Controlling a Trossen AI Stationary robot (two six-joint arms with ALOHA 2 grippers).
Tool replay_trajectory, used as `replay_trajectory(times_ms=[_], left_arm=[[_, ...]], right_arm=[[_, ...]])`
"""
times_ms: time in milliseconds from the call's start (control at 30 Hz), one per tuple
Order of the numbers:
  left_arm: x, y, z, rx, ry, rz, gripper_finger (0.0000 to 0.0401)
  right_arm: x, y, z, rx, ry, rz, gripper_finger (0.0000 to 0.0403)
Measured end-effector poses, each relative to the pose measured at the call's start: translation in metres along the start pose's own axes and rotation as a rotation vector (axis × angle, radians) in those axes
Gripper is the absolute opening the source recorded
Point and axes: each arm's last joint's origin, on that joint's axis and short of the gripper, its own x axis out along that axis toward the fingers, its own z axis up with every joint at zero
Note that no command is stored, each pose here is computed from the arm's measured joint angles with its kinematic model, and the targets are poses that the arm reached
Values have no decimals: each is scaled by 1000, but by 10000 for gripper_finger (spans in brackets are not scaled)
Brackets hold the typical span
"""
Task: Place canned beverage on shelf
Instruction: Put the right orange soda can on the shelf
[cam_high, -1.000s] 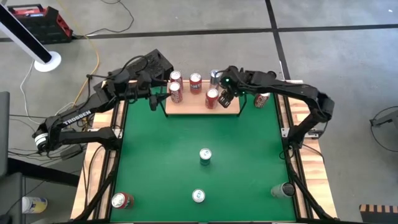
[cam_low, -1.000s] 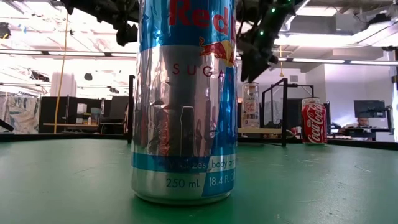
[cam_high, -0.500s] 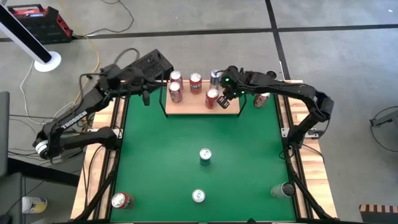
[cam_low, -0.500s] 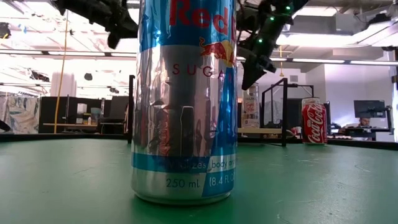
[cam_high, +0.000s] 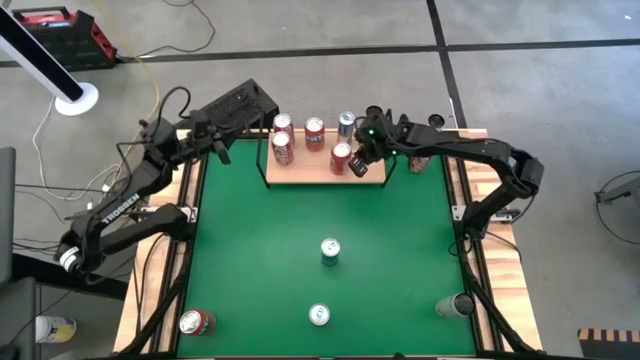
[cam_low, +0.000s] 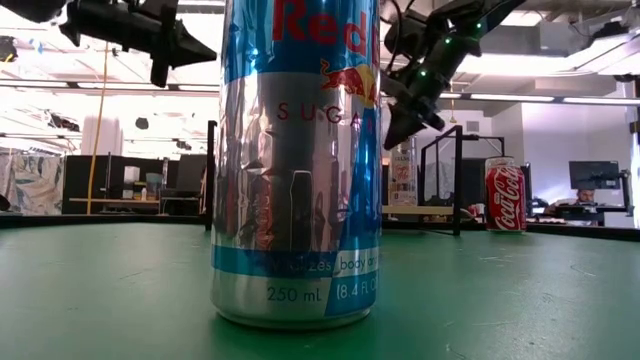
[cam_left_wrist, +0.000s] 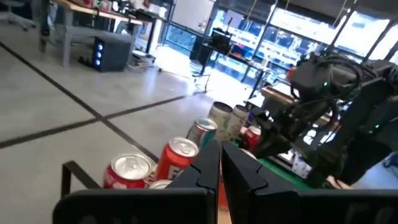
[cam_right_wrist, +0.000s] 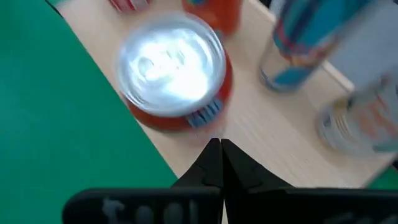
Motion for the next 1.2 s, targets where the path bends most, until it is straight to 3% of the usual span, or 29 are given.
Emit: replay_trajectory(times_ms=[400,567,733,1033,1200], left_arm=[[0,-1,0,-9,-17,-48,0],[0,-1,0,-18,-12,-56,0],[0,-2,-1,-25,-1,-73,0],[0,-2,-1,-24,1,-72,0],[0,-2,-1,-12,2,-71,0]], right_arm=[[6,-4,17,-74,-148,69,16],[8,-4,14,-86,-118,58,16],[-5,-5,12,-49,-106,-24,19],[13,26,2,-46,-48,60,16],[13,26,1,-40,-39,61,16]])
